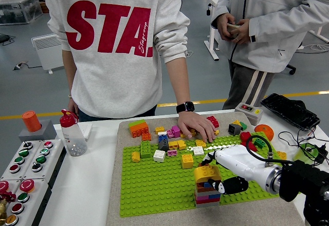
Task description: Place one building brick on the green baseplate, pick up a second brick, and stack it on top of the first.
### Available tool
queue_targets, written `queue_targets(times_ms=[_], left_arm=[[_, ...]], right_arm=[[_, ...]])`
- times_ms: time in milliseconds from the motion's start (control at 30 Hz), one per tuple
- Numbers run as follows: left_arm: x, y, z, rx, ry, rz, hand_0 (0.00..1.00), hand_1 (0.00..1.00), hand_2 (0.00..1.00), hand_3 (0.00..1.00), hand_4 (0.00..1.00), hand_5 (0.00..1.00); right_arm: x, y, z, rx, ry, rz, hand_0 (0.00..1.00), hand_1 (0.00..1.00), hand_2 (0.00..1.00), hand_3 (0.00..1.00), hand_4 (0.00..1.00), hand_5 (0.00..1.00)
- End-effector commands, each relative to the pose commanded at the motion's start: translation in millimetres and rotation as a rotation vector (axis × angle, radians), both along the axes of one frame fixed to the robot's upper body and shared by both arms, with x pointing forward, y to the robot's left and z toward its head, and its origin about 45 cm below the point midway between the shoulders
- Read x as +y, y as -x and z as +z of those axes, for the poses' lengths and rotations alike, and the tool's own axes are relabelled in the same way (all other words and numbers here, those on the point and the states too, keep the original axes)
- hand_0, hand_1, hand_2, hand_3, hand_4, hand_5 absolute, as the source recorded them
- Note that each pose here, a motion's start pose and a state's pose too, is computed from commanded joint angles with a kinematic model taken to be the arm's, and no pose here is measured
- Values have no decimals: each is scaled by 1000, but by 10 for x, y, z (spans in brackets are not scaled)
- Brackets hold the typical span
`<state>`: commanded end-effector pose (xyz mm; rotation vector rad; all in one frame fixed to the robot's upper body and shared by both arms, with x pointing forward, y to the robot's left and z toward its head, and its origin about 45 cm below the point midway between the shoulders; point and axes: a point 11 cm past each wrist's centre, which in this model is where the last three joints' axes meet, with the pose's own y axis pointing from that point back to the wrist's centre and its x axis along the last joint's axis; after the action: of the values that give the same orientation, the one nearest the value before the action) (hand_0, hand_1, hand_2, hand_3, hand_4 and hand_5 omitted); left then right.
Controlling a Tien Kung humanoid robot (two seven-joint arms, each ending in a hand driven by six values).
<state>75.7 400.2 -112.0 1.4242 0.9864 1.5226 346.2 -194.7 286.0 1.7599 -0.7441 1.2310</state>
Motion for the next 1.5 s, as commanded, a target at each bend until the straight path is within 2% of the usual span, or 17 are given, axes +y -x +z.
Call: queue_targets(times_ms=[533, 900, 1233, 1500], left_arm=[[1, -17, 3, -3, 1, 0, 664, 688, 689, 576, 291, 998], [3, -27, 5, -5, 1, -1, 663, 689, 689, 576, 291, 998], [3, -28, 6, -5, 1, -1, 662, 689, 689, 576, 290, 998], [3, -32, 6, -5, 1, -2, 662, 688, 689, 576, 291, 998]], right_arm=[[-23, 6, -15, 12, 12, 3, 696, 728, 851, 777, 631, 334], [-39, -5, 20, -9, 4, 3, 700, 736, 863, 805, 664, 334], [-54, 7, -11, 26, 5, 4, 702, 740, 868, 818, 691, 357], [-55, 7, -1, 29, -9, 6, 717, 746, 873, 835, 707, 371]])
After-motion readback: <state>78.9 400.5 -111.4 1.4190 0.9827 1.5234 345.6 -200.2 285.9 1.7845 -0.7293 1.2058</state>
